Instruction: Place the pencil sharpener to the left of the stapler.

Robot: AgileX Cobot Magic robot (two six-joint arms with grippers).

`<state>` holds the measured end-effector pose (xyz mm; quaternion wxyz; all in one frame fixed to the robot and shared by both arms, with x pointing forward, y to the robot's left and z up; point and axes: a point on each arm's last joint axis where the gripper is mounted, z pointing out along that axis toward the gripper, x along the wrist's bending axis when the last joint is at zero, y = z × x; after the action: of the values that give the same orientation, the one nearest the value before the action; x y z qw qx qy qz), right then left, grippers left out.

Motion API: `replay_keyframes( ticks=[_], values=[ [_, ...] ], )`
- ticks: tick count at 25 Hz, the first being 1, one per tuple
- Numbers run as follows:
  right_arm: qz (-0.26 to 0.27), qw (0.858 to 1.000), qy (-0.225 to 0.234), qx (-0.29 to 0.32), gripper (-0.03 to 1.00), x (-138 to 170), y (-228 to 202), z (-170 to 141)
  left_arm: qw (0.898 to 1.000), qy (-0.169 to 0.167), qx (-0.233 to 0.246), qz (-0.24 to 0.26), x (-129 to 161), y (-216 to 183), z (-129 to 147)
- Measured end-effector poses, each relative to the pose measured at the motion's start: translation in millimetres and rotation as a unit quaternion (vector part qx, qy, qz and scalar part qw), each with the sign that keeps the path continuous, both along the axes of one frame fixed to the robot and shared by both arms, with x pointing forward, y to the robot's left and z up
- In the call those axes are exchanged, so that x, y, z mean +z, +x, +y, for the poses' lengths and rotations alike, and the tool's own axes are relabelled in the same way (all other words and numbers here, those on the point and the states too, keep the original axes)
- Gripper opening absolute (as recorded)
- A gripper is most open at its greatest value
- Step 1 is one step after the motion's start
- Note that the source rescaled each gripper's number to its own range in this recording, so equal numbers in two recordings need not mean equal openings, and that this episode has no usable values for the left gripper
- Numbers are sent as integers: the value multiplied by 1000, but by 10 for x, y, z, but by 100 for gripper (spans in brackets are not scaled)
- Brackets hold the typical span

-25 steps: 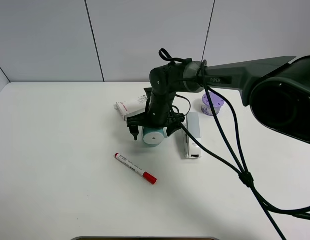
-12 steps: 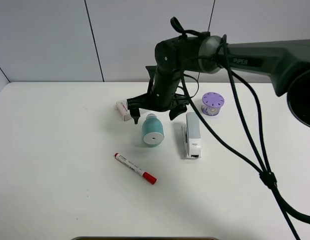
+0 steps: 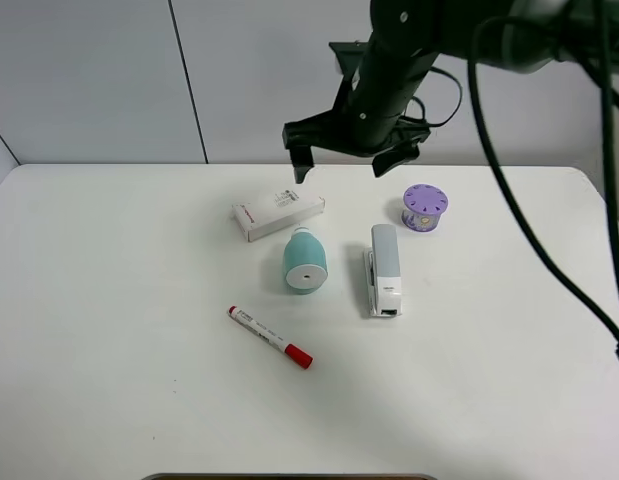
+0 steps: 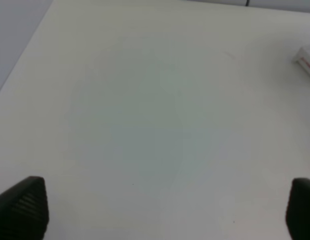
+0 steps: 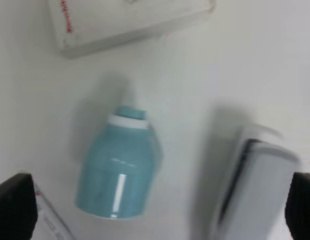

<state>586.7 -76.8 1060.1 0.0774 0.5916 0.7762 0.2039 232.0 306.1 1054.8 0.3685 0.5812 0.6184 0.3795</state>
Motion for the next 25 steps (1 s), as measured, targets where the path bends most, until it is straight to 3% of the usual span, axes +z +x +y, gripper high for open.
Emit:
replay_keyframes(
  ticks=[7, 12, 25],
  values=[
    [-30, 999, -15, -19, 100, 394, 5, -618, 1000, 0, 0, 0, 0, 0, 0],
    [-19, 999, -37, -35, 100, 370, -110, -1043, 1000, 0, 0, 0, 0, 0, 0],
    [-56, 990, -66, -112, 100, 397, -1071, -2123, 1000, 0, 0, 0, 0, 0, 0]
  ],
)
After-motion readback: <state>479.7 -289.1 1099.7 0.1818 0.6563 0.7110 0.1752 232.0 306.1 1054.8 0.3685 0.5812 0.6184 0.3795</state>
